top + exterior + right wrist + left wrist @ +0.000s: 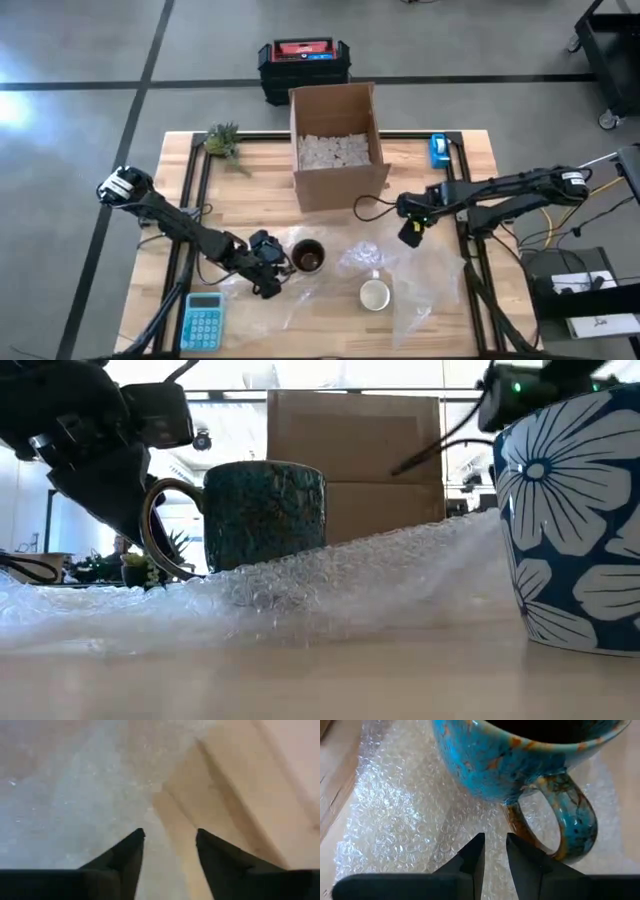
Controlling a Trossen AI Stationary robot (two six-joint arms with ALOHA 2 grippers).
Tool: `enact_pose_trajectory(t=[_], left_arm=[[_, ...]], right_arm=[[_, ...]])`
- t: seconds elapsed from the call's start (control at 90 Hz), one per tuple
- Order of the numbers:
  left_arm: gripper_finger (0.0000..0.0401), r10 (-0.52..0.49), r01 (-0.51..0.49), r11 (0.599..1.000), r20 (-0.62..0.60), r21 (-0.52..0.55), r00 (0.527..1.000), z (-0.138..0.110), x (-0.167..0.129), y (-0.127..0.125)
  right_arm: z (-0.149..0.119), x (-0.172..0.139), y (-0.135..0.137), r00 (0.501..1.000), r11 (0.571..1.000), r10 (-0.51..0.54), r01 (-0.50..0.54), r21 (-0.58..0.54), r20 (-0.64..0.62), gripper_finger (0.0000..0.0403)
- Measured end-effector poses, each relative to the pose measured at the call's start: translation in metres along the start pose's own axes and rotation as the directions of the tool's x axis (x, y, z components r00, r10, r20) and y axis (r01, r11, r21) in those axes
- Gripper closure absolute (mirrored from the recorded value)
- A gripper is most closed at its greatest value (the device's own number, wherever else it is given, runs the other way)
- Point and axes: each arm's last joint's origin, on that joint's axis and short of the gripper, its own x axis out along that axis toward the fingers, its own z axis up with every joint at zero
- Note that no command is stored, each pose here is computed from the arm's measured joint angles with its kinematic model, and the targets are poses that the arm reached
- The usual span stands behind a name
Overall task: Wrap mug
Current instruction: Wrap the green mug with the bubble wrap
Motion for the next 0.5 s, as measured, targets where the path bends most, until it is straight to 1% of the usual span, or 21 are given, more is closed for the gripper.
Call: enact_pose_trajectory(t=[0.078, 0.144, 0.2, 0.267, 0.356, 0.5], left_arm=[[0.0335, 0.0, 0.0, 1.0, 0.0, 0.005, 1.0, 0.0, 0.0, 0.0], [0.0335, 0.0, 0.0, 1.0, 0.0, 0.006, 1.0, 0.0, 0.0, 0.0], [0.0335, -0.001, 0.001, 1.0, 0.001, 0.006, 1.0, 0.0, 0.0, 0.0], [0.0335, -0.001, 0.001, 1.0, 0.001, 0.007, 1.0, 0.0, 0.0, 0.0], [0.0335, -0.002, 0.002, 1.0, 0.002, 0.007, 1.0, 0.0, 0.0, 0.0], [0.0335, -0.003, 0.003, 1.0, 0.003, 0.006, 1.0, 0.0, 0.0, 0.0]], right_arm=[[0.004, 0.012, 0.004, 0.986, 0.988, 0.152, -0.15, -0.024, 0.069, 0.0193], [0.01, 0.016, 0.011, 0.947, 0.96, 0.28, -0.272, -0.068, 0.159, 0.0183], [0.017, 0.015, 0.016, 0.908, 0.937, 0.349, -0.333, -0.109, 0.233, 0.0178], [0.024, 0.01, 0.022, 0.862, 0.914, 0.405, -0.372, -0.161, 0.306, 0.0177], [0.033, 0.0, 0.029, 0.811, 0.889, 0.455, -0.395, -0.231, 0.368, 0.0181], [0.043, -0.017, 0.039, 0.775, 0.866, 0.489, -0.378, -0.327, 0.4, 0.0194]])
